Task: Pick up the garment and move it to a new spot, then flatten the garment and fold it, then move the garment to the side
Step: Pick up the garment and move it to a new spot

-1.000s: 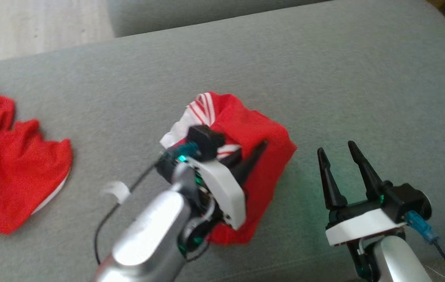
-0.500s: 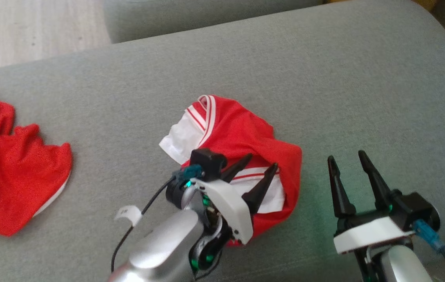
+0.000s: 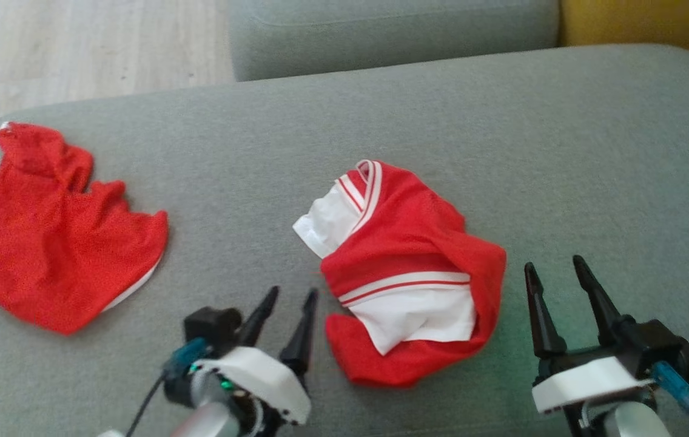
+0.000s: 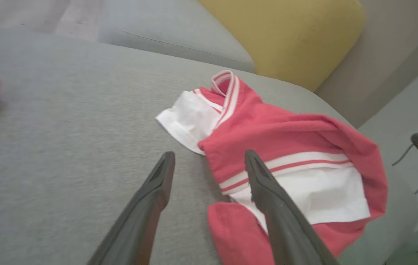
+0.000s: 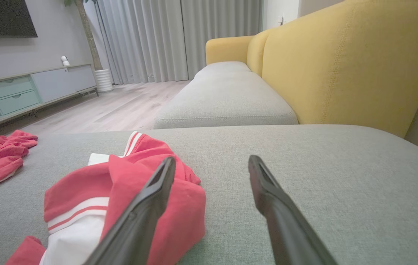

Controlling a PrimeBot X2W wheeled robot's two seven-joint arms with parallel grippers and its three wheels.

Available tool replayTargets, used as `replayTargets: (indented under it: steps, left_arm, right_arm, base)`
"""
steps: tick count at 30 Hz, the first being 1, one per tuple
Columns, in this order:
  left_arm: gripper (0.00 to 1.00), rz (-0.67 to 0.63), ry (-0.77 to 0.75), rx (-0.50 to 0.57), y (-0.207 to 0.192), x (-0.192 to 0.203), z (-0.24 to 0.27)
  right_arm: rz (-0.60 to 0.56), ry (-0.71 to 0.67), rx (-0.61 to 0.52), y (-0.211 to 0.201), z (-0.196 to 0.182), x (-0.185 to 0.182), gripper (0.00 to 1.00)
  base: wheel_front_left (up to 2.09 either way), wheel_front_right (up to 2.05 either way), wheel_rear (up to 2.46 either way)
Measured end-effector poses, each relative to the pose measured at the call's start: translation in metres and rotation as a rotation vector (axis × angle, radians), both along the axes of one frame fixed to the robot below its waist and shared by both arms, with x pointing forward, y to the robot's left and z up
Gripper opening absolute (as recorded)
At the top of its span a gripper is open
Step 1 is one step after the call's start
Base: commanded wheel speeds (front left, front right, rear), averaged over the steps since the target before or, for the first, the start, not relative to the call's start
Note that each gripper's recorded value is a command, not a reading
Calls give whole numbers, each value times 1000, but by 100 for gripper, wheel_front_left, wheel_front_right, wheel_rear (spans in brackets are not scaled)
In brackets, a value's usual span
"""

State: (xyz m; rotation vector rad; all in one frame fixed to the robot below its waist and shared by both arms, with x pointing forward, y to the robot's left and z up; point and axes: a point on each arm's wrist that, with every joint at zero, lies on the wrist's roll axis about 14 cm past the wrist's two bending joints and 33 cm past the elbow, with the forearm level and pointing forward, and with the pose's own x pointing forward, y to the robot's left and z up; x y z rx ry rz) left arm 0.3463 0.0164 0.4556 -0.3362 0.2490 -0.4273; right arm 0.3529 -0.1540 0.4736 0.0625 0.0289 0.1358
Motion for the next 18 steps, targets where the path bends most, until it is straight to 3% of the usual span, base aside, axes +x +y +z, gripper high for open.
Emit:
replayTargets:
  steps: [3, 10, 18]
  left_arm:
    - [100, 105, -20, -6, 29, 2, 5]
    - [100, 311, -113, 88, 101, -1, 15]
    - [100, 418, -170, 203, 152, -17, 17]
  right_arm:
    - [10, 2, -13, 2, -1, -1, 100]
    - [40, 11, -30, 10, -5, -6, 100]
    - [55, 2, -41, 14, -2, -4, 100]
  base:
    - [0, 0, 0]
    - [0, 0, 0]
    - [0, 0, 0]
